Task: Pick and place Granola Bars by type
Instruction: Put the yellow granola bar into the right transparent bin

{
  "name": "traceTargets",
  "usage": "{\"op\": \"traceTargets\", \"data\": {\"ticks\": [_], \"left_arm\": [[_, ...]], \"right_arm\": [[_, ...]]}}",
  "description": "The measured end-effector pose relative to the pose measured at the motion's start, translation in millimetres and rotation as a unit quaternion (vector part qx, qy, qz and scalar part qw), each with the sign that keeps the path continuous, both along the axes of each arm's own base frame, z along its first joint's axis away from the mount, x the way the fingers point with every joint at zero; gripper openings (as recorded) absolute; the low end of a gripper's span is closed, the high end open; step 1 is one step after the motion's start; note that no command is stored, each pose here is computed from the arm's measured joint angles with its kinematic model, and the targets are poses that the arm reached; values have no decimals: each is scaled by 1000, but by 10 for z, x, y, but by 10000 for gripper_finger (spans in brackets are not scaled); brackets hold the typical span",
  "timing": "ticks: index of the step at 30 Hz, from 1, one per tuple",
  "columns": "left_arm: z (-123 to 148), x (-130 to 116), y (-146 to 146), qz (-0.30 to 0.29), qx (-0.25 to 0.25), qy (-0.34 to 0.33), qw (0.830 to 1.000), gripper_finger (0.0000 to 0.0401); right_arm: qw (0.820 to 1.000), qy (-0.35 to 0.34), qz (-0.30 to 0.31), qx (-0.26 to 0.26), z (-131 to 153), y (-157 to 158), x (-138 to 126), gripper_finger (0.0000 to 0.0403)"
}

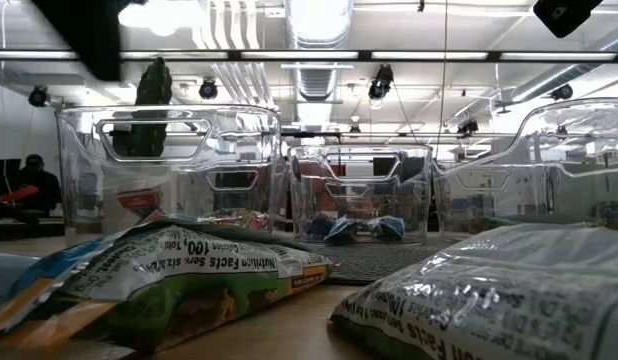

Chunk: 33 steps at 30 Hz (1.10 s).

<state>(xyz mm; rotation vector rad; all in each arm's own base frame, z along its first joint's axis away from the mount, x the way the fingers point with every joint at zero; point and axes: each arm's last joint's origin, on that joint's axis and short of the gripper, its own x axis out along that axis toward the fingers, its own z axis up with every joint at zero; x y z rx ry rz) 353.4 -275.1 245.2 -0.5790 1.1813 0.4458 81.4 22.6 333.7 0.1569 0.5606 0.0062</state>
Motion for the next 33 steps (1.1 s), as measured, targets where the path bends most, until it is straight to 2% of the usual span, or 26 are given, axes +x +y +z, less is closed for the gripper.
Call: {"op": "traceTargets", "data": {"ticks": [7,13,17,20,27,33], "left_arm": [[-312,-108,10,-6,-41,97,994,220],[-321,-89,18,-27,-42,90,995,220],[-456,-117,75,-16,-32,113,993,220],[-572,-140,94,-9,-55,140,989,220],[-807,-95,89,-25,-102,116,988,220],[-872,-119,133,-14,-107,131,986,219]], "right_arm": [[1000,0,0,0,0,0,0,8],[1000,0,0,0,0,0,0,8],[1000,0,0,0,1,0,0,8],[1000,0,-1,1,0,0,0,8],[1000,0,-2,3,0,0,0,8],[1000,0,-2,3,0,0,0,8]]}}
